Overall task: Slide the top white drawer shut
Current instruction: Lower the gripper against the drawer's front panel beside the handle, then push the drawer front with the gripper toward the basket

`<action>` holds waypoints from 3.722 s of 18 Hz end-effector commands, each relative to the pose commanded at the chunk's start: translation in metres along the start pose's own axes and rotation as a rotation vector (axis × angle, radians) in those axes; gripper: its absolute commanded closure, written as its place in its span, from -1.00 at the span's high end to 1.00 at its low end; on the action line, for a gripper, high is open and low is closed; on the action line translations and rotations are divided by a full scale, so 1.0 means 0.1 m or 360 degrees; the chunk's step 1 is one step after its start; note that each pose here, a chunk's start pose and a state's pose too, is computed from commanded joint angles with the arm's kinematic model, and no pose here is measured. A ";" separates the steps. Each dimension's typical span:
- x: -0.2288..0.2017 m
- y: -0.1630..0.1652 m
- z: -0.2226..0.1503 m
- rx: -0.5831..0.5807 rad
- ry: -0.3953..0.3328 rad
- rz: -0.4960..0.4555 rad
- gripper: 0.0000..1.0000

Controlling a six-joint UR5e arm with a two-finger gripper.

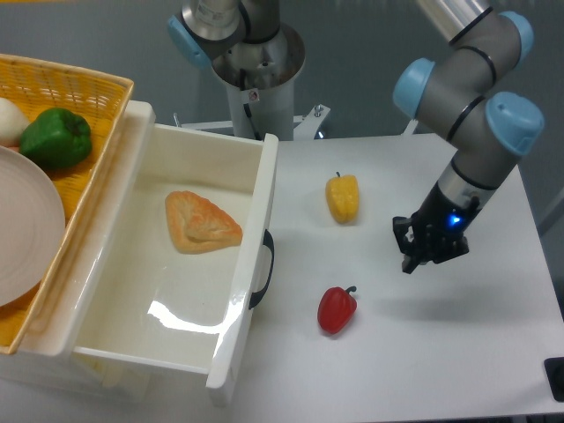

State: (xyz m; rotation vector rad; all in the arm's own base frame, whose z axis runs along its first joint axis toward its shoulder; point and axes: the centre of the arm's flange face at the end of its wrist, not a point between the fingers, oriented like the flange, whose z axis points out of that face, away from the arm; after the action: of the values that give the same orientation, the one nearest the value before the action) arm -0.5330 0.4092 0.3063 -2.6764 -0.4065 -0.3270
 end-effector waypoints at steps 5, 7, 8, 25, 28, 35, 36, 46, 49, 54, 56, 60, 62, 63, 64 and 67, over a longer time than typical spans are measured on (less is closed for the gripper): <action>0.15 -0.05 0.05 0.0030 0.0059 -0.0027 -0.97; 0.24 -0.06 0.08 0.0025 0.0077 -0.0020 -0.97; 0.27 -0.05 0.10 0.0031 0.0095 -0.0022 -0.97; 1.07 -0.20 0.19 0.0011 0.0385 -0.0202 -0.98; 1.14 -0.24 0.21 0.0034 0.0423 -0.0200 -0.98; 1.28 -0.30 0.26 0.0031 0.0461 -0.0216 -0.98; 1.30 -0.31 0.23 0.0037 0.0462 -0.0216 -0.98; 1.52 -0.36 0.18 0.0026 0.0495 -0.0227 -0.97; 1.55 -0.37 0.18 0.0022 0.0497 -0.0234 -0.97; 1.66 -0.41 0.18 0.0016 0.0499 -0.0229 -0.96; 1.72 -0.43 0.20 0.0006 0.0505 -0.0229 -0.95; 1.82 -0.44 0.14 0.0009 0.0500 -0.0227 -0.95; 1.92 -0.47 0.17 -0.0004 0.0508 -0.0221 -0.95; 1.94 -0.48 0.17 -0.0003 0.0511 -0.0216 -0.95; 1.95 -0.48 0.18 -0.0005 0.0512 -0.0216 -0.95; 2.03 -0.50 0.18 -0.0007 0.0518 -0.0213 -0.95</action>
State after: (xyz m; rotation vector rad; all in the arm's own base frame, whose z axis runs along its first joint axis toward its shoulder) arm -0.3581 0.5072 0.3666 -2.5420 -0.4818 -0.7894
